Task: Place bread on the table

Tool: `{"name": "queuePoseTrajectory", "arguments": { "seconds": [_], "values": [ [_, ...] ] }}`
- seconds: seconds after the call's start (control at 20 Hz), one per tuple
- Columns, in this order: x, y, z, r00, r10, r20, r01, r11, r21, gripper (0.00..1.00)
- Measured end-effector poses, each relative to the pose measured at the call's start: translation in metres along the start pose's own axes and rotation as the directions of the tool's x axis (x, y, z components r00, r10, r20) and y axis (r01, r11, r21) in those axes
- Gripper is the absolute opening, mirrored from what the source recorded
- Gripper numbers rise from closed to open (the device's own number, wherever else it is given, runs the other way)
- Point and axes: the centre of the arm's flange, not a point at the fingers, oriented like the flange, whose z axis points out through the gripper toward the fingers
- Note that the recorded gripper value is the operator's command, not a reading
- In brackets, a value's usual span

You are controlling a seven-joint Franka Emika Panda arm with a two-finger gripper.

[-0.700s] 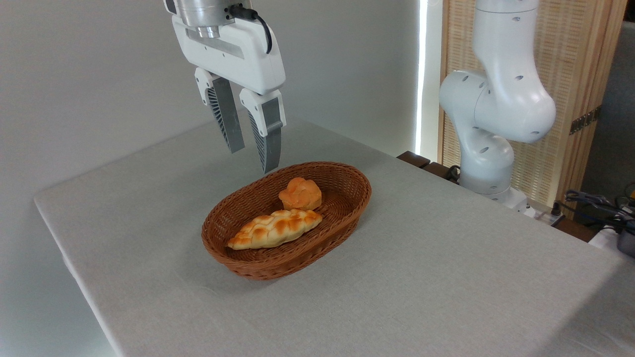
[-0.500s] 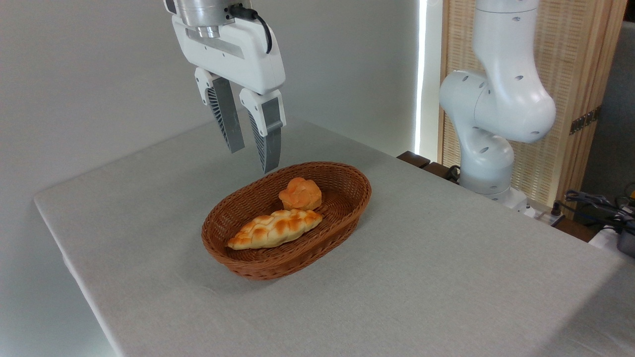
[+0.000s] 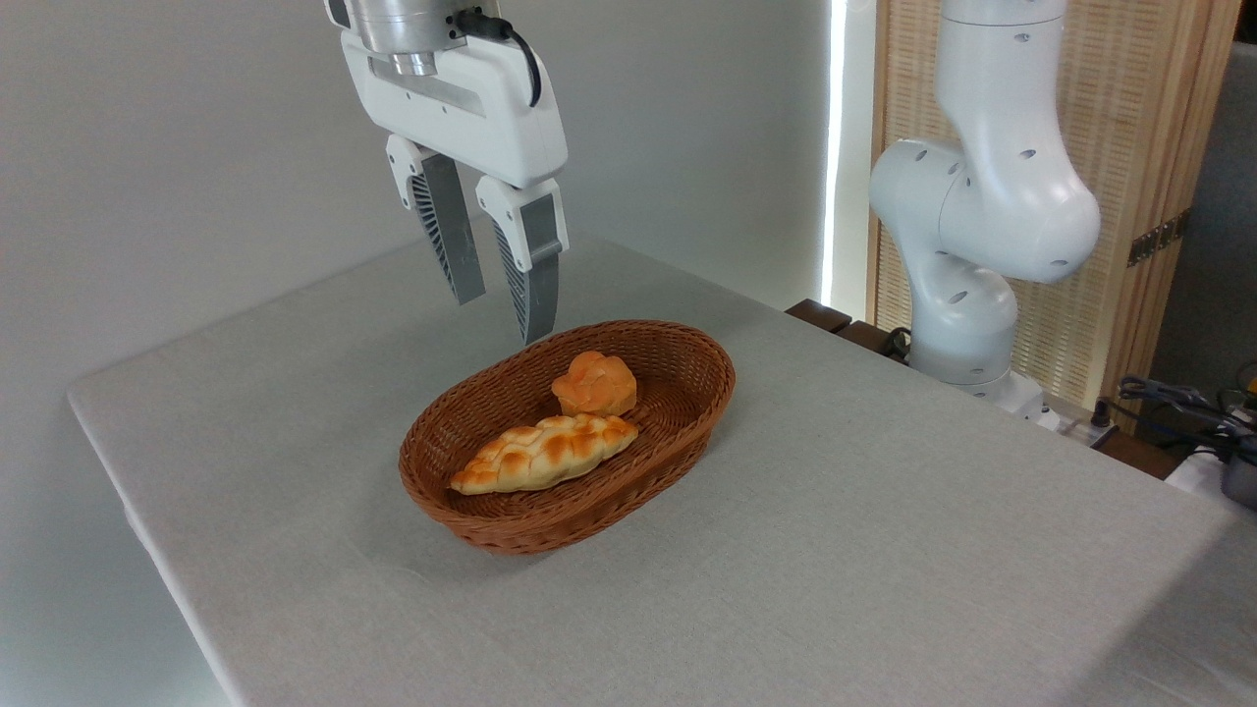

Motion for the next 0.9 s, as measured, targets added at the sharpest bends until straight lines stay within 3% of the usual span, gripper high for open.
{"name": "queuePoseTrajectory", "arguments": {
  "seconds": [0.3,0.5,0.7,0.9],
  "values": [
    [-0.002,-0.001,0.007,1.0,-0.004,-0.018,0.004,1.0,0.013,1.0],
    [-0.019,0.011,0.023,1.0,-0.005,-0.009,0.005,1.0,0.004,1.0],
    [-0.037,0.047,0.05,0.999,0.034,0.034,-0.032,0.999,-0.037,1.0],
    [-0.037,0.091,0.095,0.991,0.105,0.078,-0.097,0.99,-0.099,1.0]
  ]
}}
